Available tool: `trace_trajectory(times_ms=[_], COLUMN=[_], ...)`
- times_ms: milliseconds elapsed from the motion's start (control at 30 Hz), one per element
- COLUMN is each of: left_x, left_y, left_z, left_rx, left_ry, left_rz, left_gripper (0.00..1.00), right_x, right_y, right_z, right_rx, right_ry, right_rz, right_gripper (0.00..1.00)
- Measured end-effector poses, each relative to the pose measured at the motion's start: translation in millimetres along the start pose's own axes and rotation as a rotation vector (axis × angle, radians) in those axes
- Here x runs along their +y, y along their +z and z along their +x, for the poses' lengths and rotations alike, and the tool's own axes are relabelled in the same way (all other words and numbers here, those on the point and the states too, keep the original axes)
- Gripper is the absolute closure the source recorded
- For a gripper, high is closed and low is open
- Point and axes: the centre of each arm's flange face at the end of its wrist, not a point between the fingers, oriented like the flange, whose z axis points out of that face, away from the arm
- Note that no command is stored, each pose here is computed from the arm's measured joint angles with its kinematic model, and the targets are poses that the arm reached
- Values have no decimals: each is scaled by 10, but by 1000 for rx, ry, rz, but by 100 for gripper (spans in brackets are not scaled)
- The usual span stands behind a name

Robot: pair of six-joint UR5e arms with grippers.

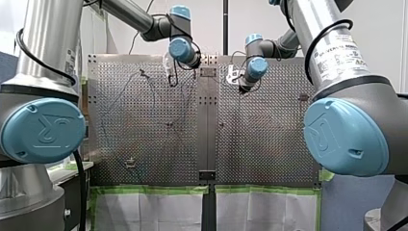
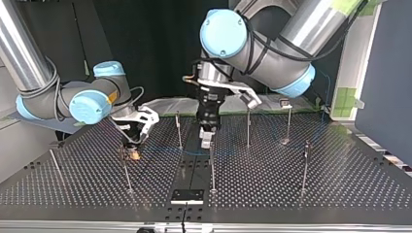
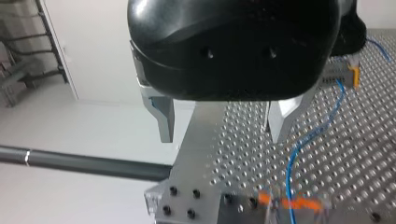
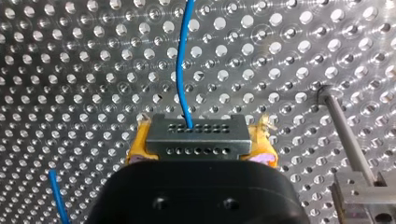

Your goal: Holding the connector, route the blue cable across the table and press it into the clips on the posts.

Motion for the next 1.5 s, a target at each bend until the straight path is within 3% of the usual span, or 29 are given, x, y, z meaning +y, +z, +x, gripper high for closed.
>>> trace_trajectory(times_ms=[267, 467, 667, 900, 1067, 1233, 1500], left_x=[-322, -467, -514, -555, -584, -564, -571], left_y=[2, 75, 201, 419, 530, 732, 1020], left_z=[102, 204, 301, 393, 490, 572, 717], left_rx=[24, 41, 57, 34, 46, 29, 4], left_ry=[32, 62, 114, 125, 145, 143, 131], left_rz=[13, -11, -53, -105, -137, -172, -183], left_gripper=[0, 0, 0, 0, 0, 0, 0], right_x=[36, 65, 82, 152, 186, 193, 196], right_y=[16, 35, 50, 69, 76, 79, 84], right_z=[-14, -34, -56, -52, -48, -49, -54], right_rx=[-3, -6, -10, -9, -8, -8, -8], right_ry=[-4, -6, -7, -5, -4, -4, -4], right_rz=[-4, -9, -11, -22, -26, -27, -27], right_gripper=[100, 100, 100, 100, 100, 100, 100])
